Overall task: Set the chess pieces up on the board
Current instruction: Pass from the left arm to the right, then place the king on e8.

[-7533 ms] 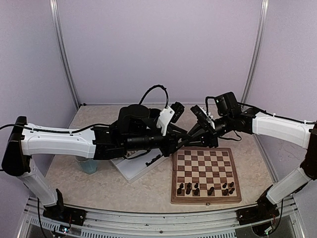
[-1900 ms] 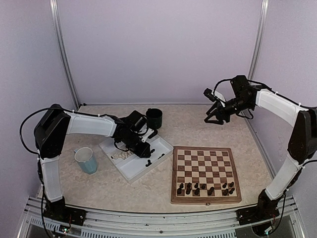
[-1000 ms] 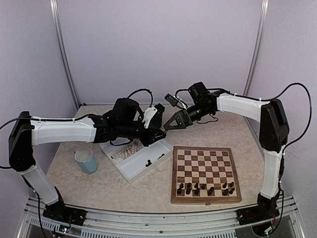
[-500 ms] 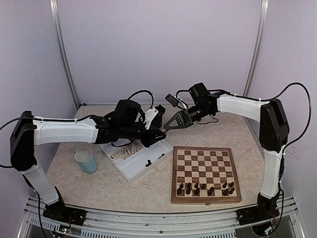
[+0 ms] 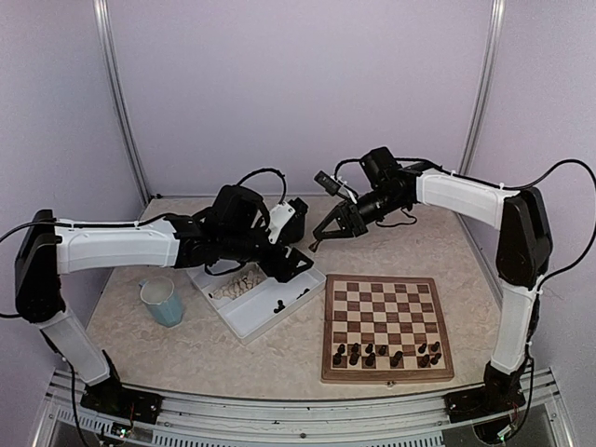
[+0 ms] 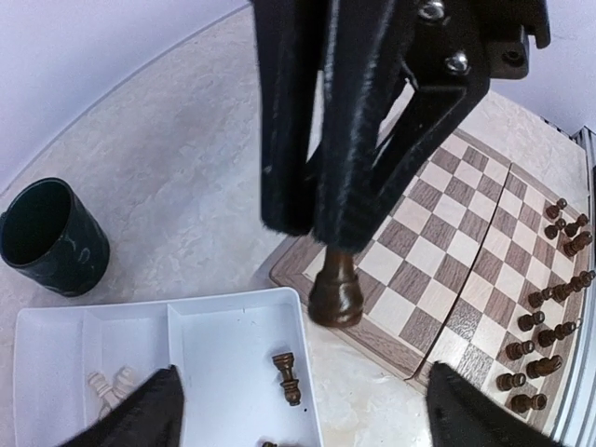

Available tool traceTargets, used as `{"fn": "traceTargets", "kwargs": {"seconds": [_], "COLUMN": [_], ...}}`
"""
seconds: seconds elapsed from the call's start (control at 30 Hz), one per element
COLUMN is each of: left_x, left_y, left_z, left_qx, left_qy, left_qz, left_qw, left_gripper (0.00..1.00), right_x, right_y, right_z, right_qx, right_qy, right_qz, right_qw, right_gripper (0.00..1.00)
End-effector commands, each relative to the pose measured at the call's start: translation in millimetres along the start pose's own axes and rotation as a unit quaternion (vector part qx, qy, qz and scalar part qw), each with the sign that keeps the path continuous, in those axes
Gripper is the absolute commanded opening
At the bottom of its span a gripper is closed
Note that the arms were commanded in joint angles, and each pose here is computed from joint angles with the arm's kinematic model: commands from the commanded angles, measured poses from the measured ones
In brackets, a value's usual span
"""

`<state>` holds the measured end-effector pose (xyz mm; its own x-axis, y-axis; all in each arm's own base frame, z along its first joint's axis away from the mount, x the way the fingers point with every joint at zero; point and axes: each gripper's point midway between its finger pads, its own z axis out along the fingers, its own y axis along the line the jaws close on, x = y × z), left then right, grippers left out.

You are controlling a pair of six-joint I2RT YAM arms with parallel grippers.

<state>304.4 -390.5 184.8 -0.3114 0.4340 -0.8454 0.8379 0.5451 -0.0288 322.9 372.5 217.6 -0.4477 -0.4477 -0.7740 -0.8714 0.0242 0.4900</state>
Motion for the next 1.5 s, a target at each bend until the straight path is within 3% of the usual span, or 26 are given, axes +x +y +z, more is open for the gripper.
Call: {"fn": "traceTargets", "kwargs": {"seconds": [0.0, 0.23, 0.43, 0.53, 0.67, 0.73, 0.87, 1.0, 1.07, 1.13, 1.23, 1.47], "left_x": [-32, -66, -77, -76, -59, -41, -32, -46, -48, -39, -35, -54], "left_y": [24, 59, 61, 80, 161, 184, 189, 202, 209, 223, 224, 180], "left_z": [-41, -59, -40, -33, -43, -41, -55, -99, -119, -143, -143, -139], "left_qx": [-0.021, -0.063, -0.037, -0.084, -0.245, -0.267, -0.278, -0.339, -0.376, -0.442, -0.427, -0.375], "left_qy": [-0.042, -0.082, -0.092, -0.099, -0.066, -0.035, -0.057, -0.099, -0.108, -0.12, -0.114, -0.147], "left_qz": [-0.003, -0.014, -0.015, -0.035, -0.148, -0.182, -0.151, -0.143, -0.146, -0.184, -0.185, -0.1], "left_qw": [0.999, 0.995, 0.995, 0.991, 0.956, 0.946, 0.947, 0.924, 0.909, 0.87, 0.878, 0.91], "left_gripper": [0.99, 0.99, 0.99, 0.99, 0.99, 0.99, 0.99, 0.99, 0.99, 0.99, 0.99, 0.93], "right_x": [-10, 35, 78, 93, 120, 132, 159, 181, 189, 195, 205, 223], "right_y": [23, 50, 84, 100, 110, 116, 132, 139, 142, 143, 140, 136], "right_z": [-29, -53, -70, -78, -78, -75, -62, -51, -45, -41, -38, -30], "right_qx": [0.065, 0.107, 0.119, 0.123, 0.128, 0.129, 0.115, 0.104, 0.099, 0.098, 0.098, 0.095], "right_qy": [0.013, 0.062, 0.085, 0.091, 0.118, 0.134, 0.171, 0.197, 0.207, 0.218, 0.235, 0.264], "right_qz": [-0.086, -0.133, -0.169, -0.193, -0.217, -0.229, -0.259, -0.279, -0.289, -0.294, -0.298, -0.301], "right_qw": [0.994, 0.983, 0.975, 0.969, 0.961, 0.955, 0.944, 0.934, 0.929, 0.926, 0.92, 0.911], "right_gripper": [0.02, 0.02, 0.02, 0.03, 0.03, 0.03, 0.03, 0.03, 0.03, 0.03, 0.03, 0.03]}}
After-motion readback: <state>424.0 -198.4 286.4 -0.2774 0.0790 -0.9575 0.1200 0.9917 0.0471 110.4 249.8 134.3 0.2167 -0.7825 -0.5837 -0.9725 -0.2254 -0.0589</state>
